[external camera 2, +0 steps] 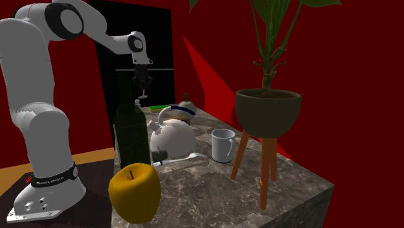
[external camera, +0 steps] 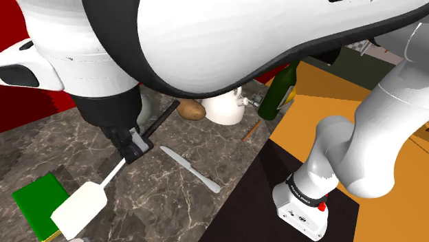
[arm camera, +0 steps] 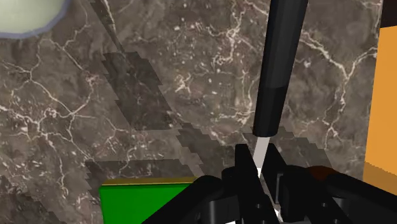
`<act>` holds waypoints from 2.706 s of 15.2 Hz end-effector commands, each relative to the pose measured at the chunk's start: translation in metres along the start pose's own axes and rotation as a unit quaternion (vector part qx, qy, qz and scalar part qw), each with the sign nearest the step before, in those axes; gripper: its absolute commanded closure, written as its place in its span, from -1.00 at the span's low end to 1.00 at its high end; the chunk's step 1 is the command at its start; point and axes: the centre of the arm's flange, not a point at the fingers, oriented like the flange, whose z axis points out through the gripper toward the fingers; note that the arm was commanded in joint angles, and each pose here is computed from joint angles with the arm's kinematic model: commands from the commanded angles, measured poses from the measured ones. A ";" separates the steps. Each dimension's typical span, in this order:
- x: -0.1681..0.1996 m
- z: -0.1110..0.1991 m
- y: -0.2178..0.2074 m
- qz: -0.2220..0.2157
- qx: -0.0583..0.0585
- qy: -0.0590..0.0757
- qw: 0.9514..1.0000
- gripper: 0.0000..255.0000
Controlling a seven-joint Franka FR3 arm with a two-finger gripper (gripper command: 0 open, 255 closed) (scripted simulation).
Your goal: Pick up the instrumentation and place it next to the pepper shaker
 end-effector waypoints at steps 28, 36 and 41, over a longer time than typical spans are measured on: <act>0.035 0.140 -0.018 0.001 0.000 0.000 1.000 1.00; 0.036 0.151 -0.018 0.001 0.000 0.000 1.000 1.00; 0.036 0.151 -0.018 0.001 0.000 0.000 1.000 -1.00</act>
